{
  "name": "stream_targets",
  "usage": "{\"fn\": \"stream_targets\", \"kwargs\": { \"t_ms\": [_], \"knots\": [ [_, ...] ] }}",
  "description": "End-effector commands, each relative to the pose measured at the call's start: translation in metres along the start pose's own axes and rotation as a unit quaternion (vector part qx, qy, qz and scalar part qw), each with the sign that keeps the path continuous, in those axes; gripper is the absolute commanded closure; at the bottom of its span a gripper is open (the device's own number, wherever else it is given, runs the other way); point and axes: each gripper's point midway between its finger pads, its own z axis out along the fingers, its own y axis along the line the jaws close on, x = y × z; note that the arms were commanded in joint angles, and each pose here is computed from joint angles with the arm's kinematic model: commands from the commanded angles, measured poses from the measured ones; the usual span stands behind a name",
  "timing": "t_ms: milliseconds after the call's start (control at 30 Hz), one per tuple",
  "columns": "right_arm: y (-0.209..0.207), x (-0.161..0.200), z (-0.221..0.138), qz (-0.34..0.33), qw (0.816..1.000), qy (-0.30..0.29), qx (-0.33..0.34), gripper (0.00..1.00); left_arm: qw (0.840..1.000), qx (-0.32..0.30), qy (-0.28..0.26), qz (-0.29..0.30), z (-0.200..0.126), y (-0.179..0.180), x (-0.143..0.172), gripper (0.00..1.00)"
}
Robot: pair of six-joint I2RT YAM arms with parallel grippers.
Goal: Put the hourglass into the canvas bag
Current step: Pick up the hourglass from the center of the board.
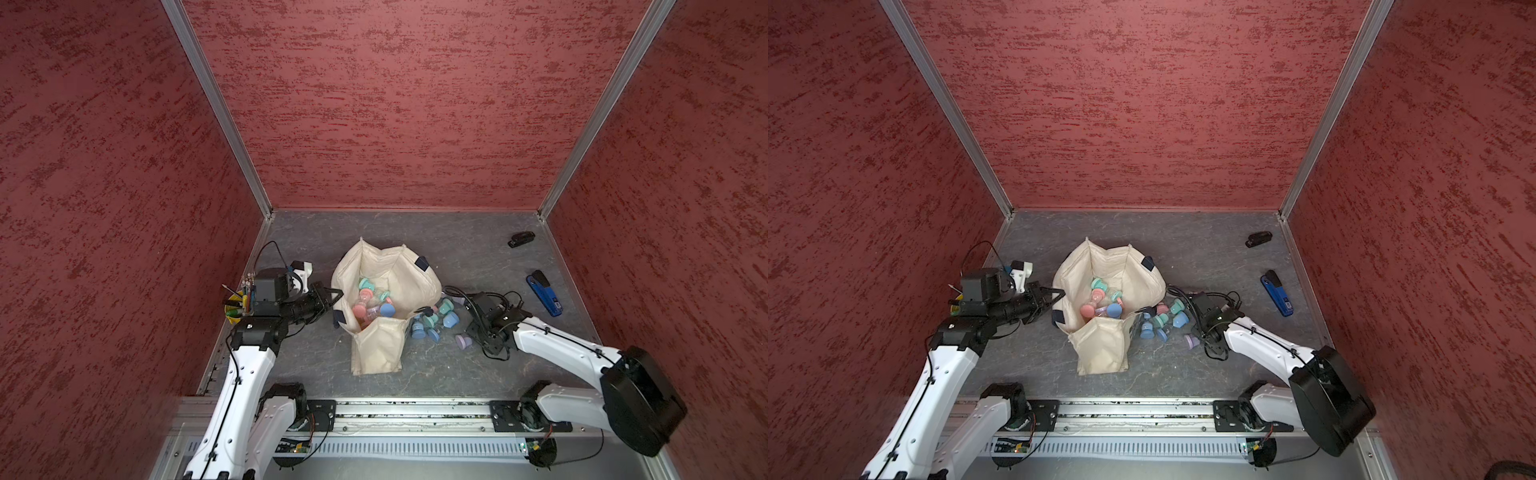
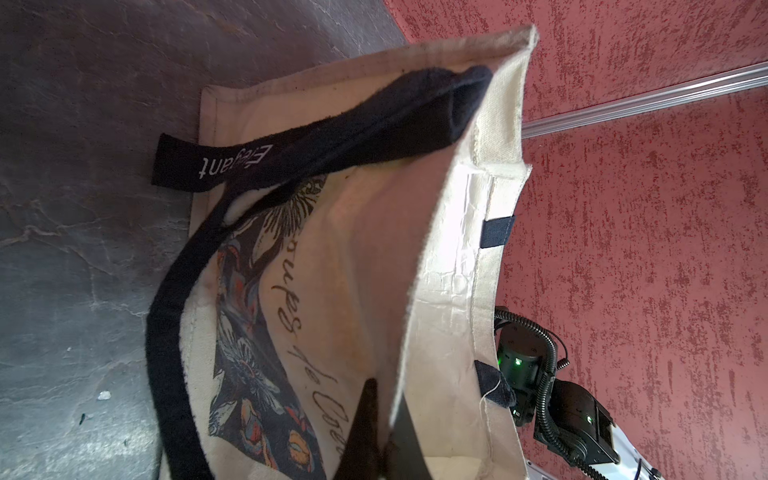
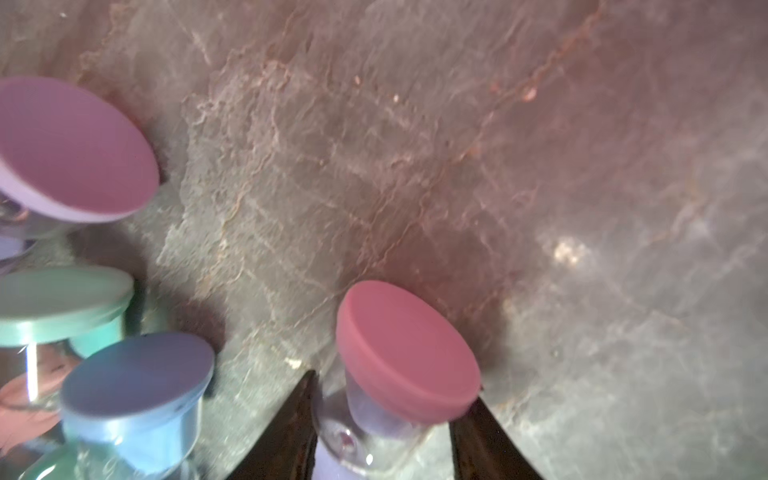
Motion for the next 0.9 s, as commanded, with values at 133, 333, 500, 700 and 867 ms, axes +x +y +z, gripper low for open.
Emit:
{"fn": "stream_targets", "kwargs": {
  "t_ms": [133, 333, 500, 700, 867],
  "knots": [
    [0.004, -0.016, -0.004, -0.050, 0.998, -0.024, 0.023, 0.48, 1.000, 0.005, -0.007, 0.005, -0.004, -0.001, 0.000, 1.00],
    [0.010, -0.030, -0.039, -0.046, 0.997, -0.052, 0.012, 0.45, 1.000, 0.009, -0.008, 0.005, -0.004, -0.003, -0.001, 1.00],
    [0.016, -0.027, -0.060, -0.034, 0.998, -0.051, -0.017, 0.43, 1.000, 0.011, -0.009, 0.004, -0.003, -0.003, -0.001, 1.00],
    [0.022, -0.017, -0.058, -0.012, 0.998, -0.039, -0.038, 0.44, 1.000, 0.012, -0.009, 0.000, -0.002, -0.001, -0.001, 1.00],
    [0.012, 0.007, -0.041, -0.001, 1.000, -0.013, -0.022, 0.44, 1.000, 0.011, -0.008, 0.004, -0.004, -0.002, 0.000, 1.00]
  ]
}}
